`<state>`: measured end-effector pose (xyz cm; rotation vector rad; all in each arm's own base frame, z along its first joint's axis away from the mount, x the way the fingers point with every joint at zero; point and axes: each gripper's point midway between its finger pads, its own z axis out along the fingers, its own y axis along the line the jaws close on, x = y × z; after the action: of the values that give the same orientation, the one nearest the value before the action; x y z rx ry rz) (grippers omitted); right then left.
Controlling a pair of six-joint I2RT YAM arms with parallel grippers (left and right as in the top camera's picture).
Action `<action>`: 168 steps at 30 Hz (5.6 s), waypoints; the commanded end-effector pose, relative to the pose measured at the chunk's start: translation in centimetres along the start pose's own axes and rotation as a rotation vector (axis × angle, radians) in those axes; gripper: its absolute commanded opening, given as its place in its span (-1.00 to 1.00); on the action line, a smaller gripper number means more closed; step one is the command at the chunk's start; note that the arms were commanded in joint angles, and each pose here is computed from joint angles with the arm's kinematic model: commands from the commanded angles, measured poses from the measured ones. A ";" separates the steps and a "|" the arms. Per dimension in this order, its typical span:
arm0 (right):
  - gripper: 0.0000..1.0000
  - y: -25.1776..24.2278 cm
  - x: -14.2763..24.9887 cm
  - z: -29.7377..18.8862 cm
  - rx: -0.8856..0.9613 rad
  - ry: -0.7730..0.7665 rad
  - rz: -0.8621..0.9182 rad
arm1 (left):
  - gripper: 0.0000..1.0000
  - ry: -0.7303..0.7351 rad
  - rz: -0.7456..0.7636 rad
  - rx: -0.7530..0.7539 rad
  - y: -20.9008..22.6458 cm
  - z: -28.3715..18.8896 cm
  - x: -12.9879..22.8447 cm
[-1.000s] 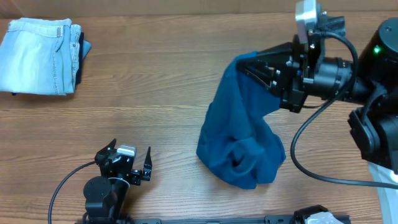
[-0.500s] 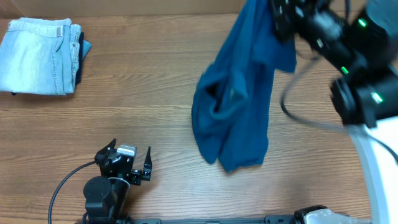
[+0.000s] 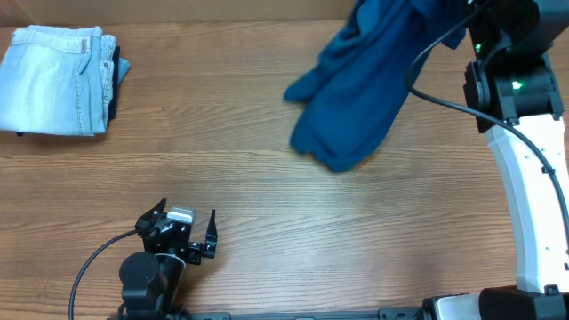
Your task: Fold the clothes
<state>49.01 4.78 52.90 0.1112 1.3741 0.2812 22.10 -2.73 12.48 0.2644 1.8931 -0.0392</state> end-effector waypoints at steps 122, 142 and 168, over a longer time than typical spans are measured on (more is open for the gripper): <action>0.77 13.0 22.3 -13.4 -0.258 1.130 0.023 | 1.00 -0.006 -0.393 0.179 -1.3 -0.6 -10.8; 0.95 -6.0 24.8 -12.5 0.334 1.239 0.355 | 1.00 0.467 -0.598 0.378 -3.7 11.5 -18.9; 0.47 -2.6 41.6 -13.4 0.027 1.349 0.390 | 1.00 0.605 -0.195 0.106 -11.1 14.4 -12.6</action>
<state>43.66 12.04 11.62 0.2051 2.6529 0.7936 36.00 -17.65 17.87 0.1951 2.5461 -0.2122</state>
